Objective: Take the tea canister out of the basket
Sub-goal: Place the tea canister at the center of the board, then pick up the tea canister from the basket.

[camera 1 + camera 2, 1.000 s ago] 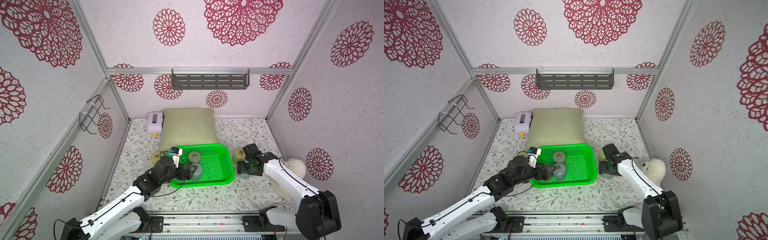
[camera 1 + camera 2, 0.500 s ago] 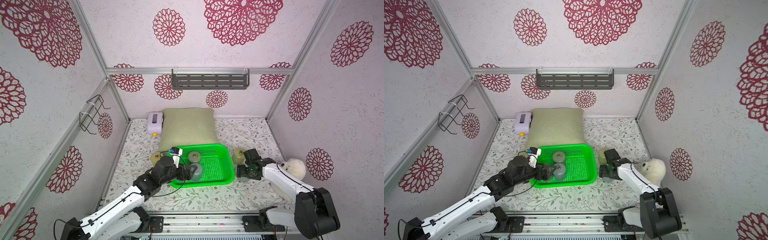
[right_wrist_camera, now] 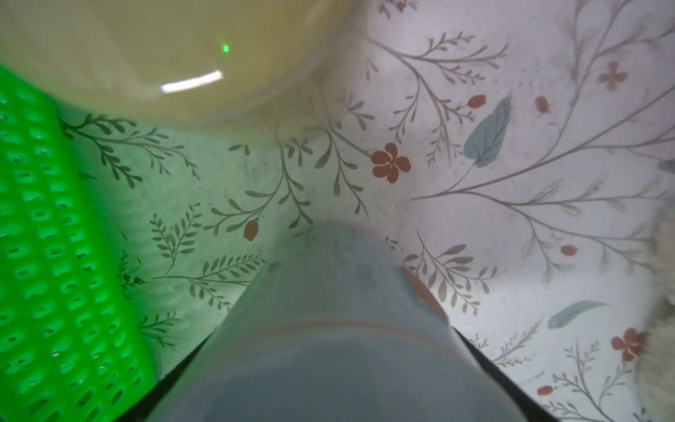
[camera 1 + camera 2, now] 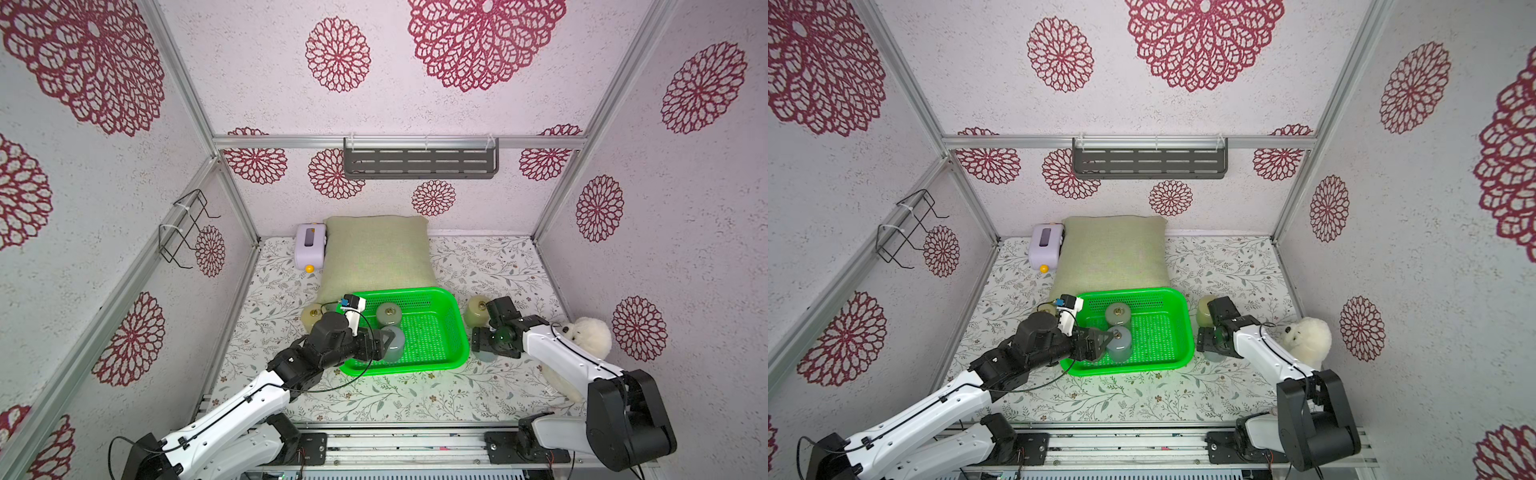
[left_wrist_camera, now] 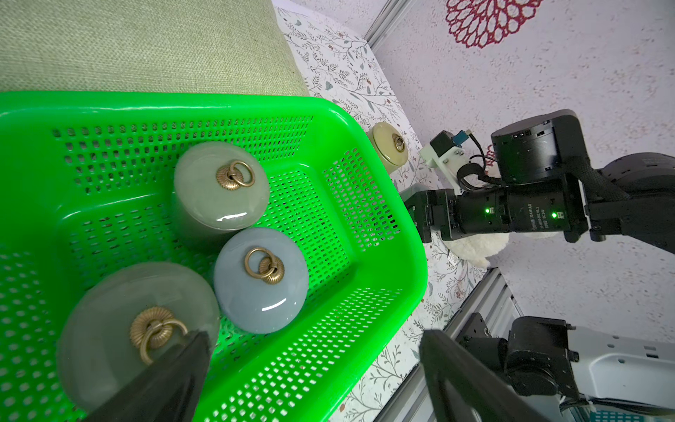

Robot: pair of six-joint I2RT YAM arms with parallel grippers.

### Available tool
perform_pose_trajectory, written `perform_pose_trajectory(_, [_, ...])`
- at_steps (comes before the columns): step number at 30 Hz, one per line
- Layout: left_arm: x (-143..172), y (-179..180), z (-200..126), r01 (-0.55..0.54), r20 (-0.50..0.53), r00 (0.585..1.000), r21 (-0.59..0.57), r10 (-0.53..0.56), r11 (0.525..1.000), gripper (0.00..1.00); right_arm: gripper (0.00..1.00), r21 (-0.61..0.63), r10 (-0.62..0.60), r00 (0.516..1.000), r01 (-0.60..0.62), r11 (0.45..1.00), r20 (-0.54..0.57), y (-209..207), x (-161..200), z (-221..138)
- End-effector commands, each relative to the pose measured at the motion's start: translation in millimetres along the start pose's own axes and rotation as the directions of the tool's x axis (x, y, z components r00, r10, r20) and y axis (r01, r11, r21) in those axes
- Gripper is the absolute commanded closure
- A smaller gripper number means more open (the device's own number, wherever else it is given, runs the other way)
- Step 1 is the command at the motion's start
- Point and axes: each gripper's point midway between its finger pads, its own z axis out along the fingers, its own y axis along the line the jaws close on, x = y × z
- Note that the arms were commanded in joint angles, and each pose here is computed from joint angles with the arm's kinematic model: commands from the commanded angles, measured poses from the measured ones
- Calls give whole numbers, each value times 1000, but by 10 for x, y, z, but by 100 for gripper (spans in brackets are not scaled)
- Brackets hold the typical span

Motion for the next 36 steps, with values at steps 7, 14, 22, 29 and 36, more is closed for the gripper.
perform_pose_trajectory(7, [-32,-43,18,-11,0,1000,-6,11,1000,3,1,-35,44,994,-41,999,102,28,-195,-210])
perform_pose_trajectory(14, [-95,1,41,9,-5,1000,-60,-9,998,3,1,-139,104,966,-72,988,237,91,-349,-691])
perform_pose_trajectory(22, [-240,124,147,26,-42,998,-212,-36,977,3,1,-429,124,901,74,900,416,565,-615,-1258])
perform_pose_trajectory(29, [-337,191,245,-3,-114,993,-330,-37,944,3,1,-569,164,834,203,797,527,912,-776,-1473])
perform_pose_trajectory(36, [-380,311,354,-70,-235,971,-461,-46,885,3,1,-659,165,790,354,663,591,1240,-696,-1540])
